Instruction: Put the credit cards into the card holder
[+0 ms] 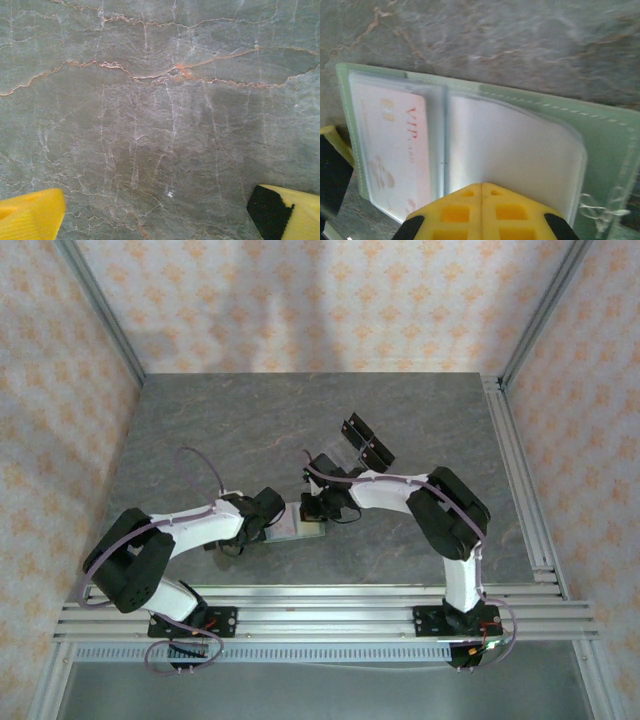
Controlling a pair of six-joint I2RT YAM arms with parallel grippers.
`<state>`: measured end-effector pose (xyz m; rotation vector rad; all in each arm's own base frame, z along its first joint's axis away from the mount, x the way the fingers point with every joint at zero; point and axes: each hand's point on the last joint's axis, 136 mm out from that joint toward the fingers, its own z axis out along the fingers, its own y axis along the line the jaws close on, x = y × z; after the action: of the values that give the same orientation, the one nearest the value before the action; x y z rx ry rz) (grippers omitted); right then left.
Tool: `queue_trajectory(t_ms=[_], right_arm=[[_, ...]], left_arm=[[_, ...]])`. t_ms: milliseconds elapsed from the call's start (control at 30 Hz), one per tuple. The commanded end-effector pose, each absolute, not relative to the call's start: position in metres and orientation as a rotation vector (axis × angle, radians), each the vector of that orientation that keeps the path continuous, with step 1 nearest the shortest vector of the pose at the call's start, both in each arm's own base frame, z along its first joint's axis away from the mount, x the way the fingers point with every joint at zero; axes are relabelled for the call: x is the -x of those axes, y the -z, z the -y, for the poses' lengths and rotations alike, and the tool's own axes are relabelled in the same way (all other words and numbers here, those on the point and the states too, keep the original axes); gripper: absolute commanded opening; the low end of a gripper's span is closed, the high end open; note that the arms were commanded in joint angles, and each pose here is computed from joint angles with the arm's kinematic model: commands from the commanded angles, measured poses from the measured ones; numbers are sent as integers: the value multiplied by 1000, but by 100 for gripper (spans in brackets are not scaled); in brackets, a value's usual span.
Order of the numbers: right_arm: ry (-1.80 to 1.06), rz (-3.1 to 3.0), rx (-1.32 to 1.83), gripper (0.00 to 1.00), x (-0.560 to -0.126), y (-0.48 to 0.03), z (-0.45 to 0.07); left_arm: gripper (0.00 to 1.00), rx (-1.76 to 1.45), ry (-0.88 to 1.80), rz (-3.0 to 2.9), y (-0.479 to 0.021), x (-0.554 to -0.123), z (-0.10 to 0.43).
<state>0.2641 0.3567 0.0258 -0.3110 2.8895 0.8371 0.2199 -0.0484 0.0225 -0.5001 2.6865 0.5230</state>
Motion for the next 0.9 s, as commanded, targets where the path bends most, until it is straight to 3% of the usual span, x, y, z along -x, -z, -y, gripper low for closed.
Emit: queue_trajectory(t_ms=[0, 367, 867], right_arm=[[-778, -2905, 279, 5, -262, -22, -340], [-879, -2826, 366, 3, -266, -62, -370], [-878, -2865, 372, 2, -267, -36, -383]], left_arm=[[100, 512, -410, -2694, -11, -233, 65], [100, 506, -410, -2693, -12, -236, 67], [100, 510, -414, -2696, -10, -235, 67]])
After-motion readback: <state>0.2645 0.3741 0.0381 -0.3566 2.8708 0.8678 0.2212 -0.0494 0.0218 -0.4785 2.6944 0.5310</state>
